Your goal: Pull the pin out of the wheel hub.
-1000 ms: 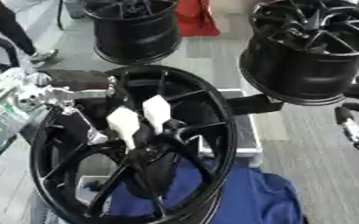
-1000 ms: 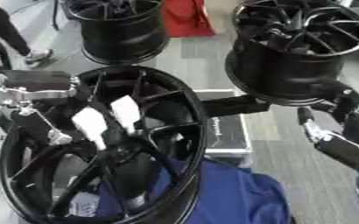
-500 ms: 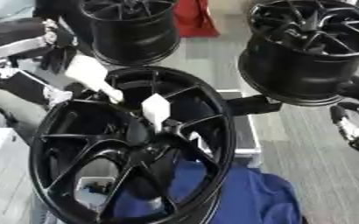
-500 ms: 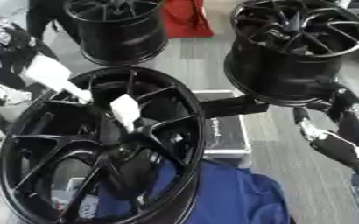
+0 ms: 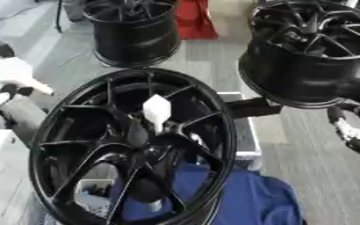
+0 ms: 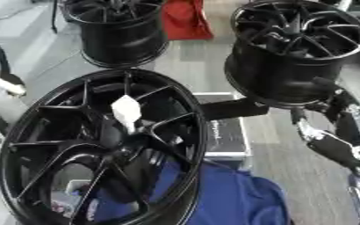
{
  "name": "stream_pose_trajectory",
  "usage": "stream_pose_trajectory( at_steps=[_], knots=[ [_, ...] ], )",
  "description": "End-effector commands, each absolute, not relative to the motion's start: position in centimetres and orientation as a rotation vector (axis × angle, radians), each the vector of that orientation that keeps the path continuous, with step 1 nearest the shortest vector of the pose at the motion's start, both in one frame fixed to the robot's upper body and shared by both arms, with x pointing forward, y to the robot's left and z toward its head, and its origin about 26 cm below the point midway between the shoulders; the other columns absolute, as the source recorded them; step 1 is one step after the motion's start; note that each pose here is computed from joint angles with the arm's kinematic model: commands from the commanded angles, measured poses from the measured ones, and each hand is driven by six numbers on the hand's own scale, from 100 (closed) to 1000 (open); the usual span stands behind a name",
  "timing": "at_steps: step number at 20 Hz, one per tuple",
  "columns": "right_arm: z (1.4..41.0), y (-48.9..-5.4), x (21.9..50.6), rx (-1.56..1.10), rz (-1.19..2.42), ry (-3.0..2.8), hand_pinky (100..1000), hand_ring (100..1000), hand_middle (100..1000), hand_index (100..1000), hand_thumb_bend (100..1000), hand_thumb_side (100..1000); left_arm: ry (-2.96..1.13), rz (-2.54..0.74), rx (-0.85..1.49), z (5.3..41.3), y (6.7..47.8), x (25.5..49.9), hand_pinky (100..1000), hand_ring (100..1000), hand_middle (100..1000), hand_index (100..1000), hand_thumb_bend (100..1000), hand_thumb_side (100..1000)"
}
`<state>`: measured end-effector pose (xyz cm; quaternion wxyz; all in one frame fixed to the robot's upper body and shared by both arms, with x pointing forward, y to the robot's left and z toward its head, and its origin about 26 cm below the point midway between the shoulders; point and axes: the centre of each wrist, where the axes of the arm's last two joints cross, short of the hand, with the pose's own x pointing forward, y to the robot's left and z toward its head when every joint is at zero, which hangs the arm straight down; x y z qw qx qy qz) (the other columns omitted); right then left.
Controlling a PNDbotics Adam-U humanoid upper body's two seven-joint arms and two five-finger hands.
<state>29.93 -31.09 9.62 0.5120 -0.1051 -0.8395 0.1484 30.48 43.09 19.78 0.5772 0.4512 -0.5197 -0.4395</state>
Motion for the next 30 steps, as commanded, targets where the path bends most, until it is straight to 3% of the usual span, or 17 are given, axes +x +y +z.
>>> stream_pose_trajectory(
  at_steps=[1,2,4,5,8,12,15,17,23,30],
  knots=[
    [10.6,-31.8,30.0,-0.289,0.372,-2.039,778,851,784,895,286,224,-1.095,-0.933,1.111,18.3,46.4,30.0,536,564,602,770,299,261],
    [10.6,-31.8,30.0,-0.29,0.372,-2.039,778,851,784,895,286,224,-1.059,-0.918,1.104,17.4,47.2,29.9,594,635,665,812,389,354],
    [10.6,-31.7,30.0,-0.288,0.37,-2.04,778,851,784,895,286,224,-0.998,-0.882,1.093,15.5,48.4,29.5,702,773,793,902,669,628],
    [10.6,-31.7,30.1,-0.286,0.37,-2.041,778,851,784,895,286,224,-0.984,-0.857,1.088,14.5,48.8,29.3,727,796,815,912,727,677],
    [10.6,-31.7,30.1,-0.286,0.368,-2.043,778,851,784,895,287,224,-1.003,-0.796,1.079,12.5,49.2,28.8,760,829,848,931,787,747],
    [10.6,-31.7,30.1,-0.288,0.362,-2.044,778,851,784,895,287,224,-1.11,-0.684,1.095,11.5,48.6,28.5,730,790,810,899,737,759],
    [10.7,-31.5,30.2,-0.281,0.364,-2.047,778,851,784,895,286,225,-1.26,-0.585,1.072,11.5,47.2,28.8,696,749,762,856,545,713],
    [10.7,-31.5,30.2,-0.279,0.364,-2.047,778,851,783,895,285,226,-1.387,-0.511,1.033,11.7,45.8,29.0,673,728,739,832,468,704],
    [10.6,-31.3,30.2,-0.269,0.358,-2.047,778,851,782,894,283,226,-1.764,-0.241,0.872,13.2,39.8,29.9,624,670,675,775,338,635],
    [10.6,-31.1,30.3,-0.261,0.351,-2.052,778,850,782,895,282,227,-1.979,0.003,0.625,13.1,33.5,29.6,625,673,673,764,316,624]
  ],
)
